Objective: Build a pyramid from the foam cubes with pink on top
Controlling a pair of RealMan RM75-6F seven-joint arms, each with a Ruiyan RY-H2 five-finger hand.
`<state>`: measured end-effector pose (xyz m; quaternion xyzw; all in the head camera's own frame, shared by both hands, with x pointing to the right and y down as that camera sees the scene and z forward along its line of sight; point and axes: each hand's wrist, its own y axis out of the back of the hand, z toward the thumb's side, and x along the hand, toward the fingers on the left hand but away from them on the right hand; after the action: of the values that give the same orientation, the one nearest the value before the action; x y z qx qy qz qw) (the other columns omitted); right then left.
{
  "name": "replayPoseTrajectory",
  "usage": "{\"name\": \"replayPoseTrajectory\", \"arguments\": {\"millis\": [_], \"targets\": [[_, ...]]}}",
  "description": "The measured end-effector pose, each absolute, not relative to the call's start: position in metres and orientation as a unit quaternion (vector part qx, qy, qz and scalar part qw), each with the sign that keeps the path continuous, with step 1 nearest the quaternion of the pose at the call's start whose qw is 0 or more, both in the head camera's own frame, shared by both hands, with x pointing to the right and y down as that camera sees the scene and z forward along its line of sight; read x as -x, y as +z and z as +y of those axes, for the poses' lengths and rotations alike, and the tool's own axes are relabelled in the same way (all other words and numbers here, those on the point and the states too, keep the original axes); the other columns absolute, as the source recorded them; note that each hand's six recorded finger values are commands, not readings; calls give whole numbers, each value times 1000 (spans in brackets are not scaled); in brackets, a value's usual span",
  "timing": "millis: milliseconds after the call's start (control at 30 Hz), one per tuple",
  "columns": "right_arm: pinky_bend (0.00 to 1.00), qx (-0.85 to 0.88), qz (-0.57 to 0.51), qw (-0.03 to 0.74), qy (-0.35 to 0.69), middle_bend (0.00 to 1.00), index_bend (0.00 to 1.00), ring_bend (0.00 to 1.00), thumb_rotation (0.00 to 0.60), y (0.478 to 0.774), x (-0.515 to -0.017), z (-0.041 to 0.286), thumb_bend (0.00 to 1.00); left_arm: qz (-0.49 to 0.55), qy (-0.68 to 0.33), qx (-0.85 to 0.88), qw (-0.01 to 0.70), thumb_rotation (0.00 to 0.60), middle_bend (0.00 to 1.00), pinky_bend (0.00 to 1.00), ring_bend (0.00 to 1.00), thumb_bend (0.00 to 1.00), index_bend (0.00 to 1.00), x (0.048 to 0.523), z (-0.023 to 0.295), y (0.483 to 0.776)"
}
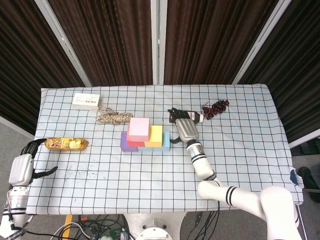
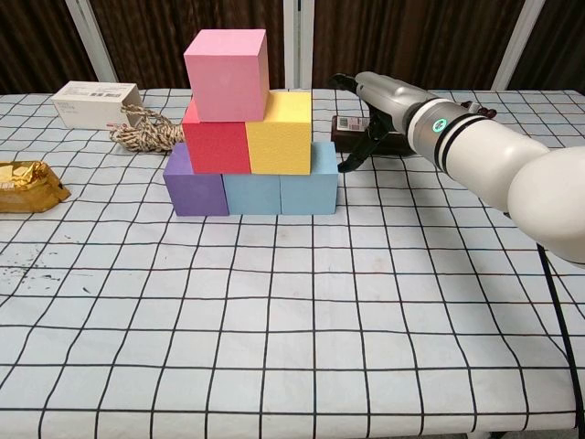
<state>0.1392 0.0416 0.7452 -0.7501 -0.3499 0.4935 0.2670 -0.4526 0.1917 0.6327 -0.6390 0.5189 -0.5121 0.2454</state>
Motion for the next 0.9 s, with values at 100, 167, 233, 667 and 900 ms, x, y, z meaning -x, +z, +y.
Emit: {"name": "replayPoseTrajectory", "arguments": {"millis": [100, 167, 233, 667, 900], "targets": [[0, 752, -347, 268, 493, 0, 0, 0, 600, 745, -135, 41, 0, 519, -512, 639, 245, 600, 143, 182, 110, 34, 154, 453, 192, 633], [0, 753, -346, 267, 492, 0, 0, 0, 600, 745, -132, 41, 0, 518, -513, 640, 244, 600, 143, 182, 110, 34, 154, 453, 192, 634], [0, 754, -344, 266, 493, 0, 0, 0, 600, 746, -131, 42, 0, 519, -513, 640, 243, 600, 143, 182, 110, 34, 154, 453, 192, 634], [0, 748, -349, 275, 492, 0, 0, 0, 600, 736, -136, 35, 0, 517, -513, 642, 239, 600, 143, 182, 110, 33, 154, 453, 192, 634], [0, 745, -354, 296, 482, 0, 0, 0, 600, 700, -161, 23, 0, 513, -512, 645, 243, 600, 143, 182, 110, 34, 154, 449, 191, 630]]}}
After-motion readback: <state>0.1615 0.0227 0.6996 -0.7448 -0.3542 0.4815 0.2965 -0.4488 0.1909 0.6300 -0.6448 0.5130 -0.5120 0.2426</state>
